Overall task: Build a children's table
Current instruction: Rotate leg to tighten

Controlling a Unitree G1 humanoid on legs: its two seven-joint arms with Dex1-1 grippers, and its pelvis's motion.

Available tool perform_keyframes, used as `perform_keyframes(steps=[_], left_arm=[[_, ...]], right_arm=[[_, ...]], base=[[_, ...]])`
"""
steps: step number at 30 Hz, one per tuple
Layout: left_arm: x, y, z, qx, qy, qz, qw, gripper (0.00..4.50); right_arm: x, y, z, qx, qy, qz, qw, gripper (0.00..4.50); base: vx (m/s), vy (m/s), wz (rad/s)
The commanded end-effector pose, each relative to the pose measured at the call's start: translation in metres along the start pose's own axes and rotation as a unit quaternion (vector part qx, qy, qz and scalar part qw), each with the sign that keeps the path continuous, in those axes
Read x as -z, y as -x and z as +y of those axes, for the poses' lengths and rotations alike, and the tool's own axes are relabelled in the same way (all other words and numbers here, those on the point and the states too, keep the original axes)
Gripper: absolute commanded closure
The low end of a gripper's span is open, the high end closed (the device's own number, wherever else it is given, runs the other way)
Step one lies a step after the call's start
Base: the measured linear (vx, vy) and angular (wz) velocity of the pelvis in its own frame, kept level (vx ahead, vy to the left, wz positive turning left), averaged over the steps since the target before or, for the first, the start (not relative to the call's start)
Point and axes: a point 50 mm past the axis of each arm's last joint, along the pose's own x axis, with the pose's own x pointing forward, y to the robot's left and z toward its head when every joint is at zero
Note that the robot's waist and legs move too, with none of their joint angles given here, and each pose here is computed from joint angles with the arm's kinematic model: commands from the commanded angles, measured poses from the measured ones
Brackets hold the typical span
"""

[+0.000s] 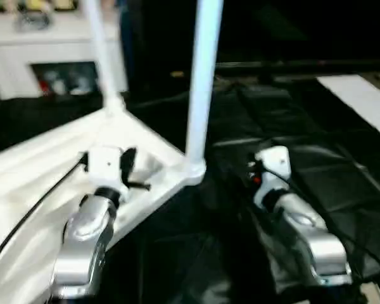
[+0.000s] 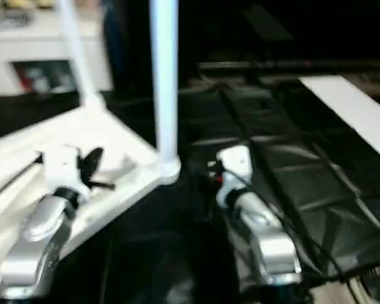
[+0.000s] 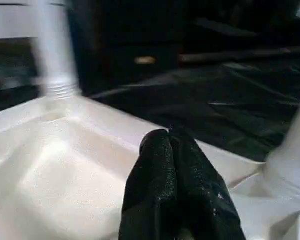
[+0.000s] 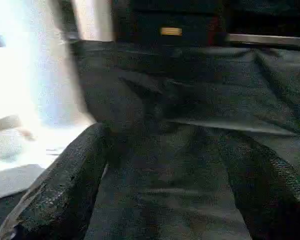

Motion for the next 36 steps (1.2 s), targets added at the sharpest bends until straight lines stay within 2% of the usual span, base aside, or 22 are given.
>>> perform_keyframes(steps=[1, 2, 6, 8, 10, 13, 15, 16, 17, 20, 21, 23, 27, 32, 36], left_arm=[[0.009, -0.007, -0.005, 0.041, -0.018, 0.04, 0.998, 4.5], [0.011, -0.01, -0.005, 0.064, -0.019, 0.049, 0.997, 4.29], [0.014, -0.017, -0.004, 0.112, -0.011, 0.072, 0.991, 4.17], [0.017, -0.021, -0.005, 0.159, -0.019, 0.095, 0.982, 3.93], [0.022, -0.02, -0.008, 0.212, -0.029, 0.137, 0.967, 3.8], [0.022, -0.021, -0.01, 0.241, -0.024, 0.159, 0.957, 3.8], [0.022, -0.024, -0.01, 0.263, -0.038, 0.18, 0.947, 3.8], [0.022, -0.024, -0.01, 0.263, -0.038, 0.18, 0.947, 3.8], [0.019, -0.029, -0.012, 0.281, -0.034, 0.194, 0.939, 3.8], [0.016, -0.035, -0.015, 0.298, -0.037, 0.202, 0.932, 3.8], [0.016, -0.036, -0.015, 0.3, -0.042, 0.203, 0.931, 3.52], [0.015, -0.041, -0.014, 0.292, -0.044, 0.202, 0.934, 3.52], [0.007, -0.05, -0.014, 0.276, -0.053, 0.189, 0.941, 3.07], [0.016, -0.049, -0.013, 0.289, -0.078, 0.222, 0.928, 2.9], [0.014, -0.051, -0.011, 0.276, -0.075, 0.216, 0.933, 2.9]], right_arm=[[-0.002, -0.002, -0.005, 0.002, 0.004, -0.001, 1.0, 0.7], [-0.002, -0.003, -0.004, -0.003, 0.006, 0.0, 1.0, 0.7], [-0.004, -0.006, -0.004, -0.016, 0.017, 0.002, 1.0, 0.57], [-0.006, -0.008, -0.006, -0.031, 0.026, 0.006, 0.999, 0.57], [-0.008, -0.01, -0.008, -0.046, 0.034, 0.009, 0.998, 0.57], [-0.009, -0.011, -0.01, -0.06, 0.037, 0.016, 0.997, 0.57], [-0.009, -0.011, -0.011, -0.074, 0.046, 0.022, 0.996, 0.57], [-0.009, -0.011, -0.011, -0.074, 0.046, 0.022, 0.996, 0.57], [-0.01, -0.012, -0.014, -0.084, 0.055, 0.03, 0.994, 0.57], [-0.01, -0.013, -0.017, -0.089, 0.064, 0.036, 0.993, 0.57], [-0.01, -0.013, -0.017, -0.089, 0.065, 0.036, 0.993, 0.57], [-0.01, -0.013, -0.019, -0.088, 0.068, 0.037, 0.993, 0.57], [-0.011, -0.013, -0.021, -0.088, 0.071, 0.037, 0.993, 0.57], [-0.007, -0.012, -0.02, -0.097, 0.075, 0.043, 0.992, 0.57], [-0.007, -0.012, -0.019, -0.099, 0.076, 0.044, 0.991, 0.57]], base=[[0.0, 0.0, 0.0], [0.0, 0.0, 0.0], [-0.019, -0.017, 0.02], [-0.077, -0.002, 0.06], [-0.082, -0.009, 0.15], [-0.072, -0.015, 0.11], [-0.058, -0.014, 0.05], [0.0, 0.0, 0.0], [0.0, 0.0, 0.0], [-0.019, -0.004, 0.0], [0.0, 0.0, 0.0], [0.0, 0.0, 0.0], [0.0, 0.0, 0.0], [0.0, 0.0, 0.0], [0.059, -0.003, 0.01]])
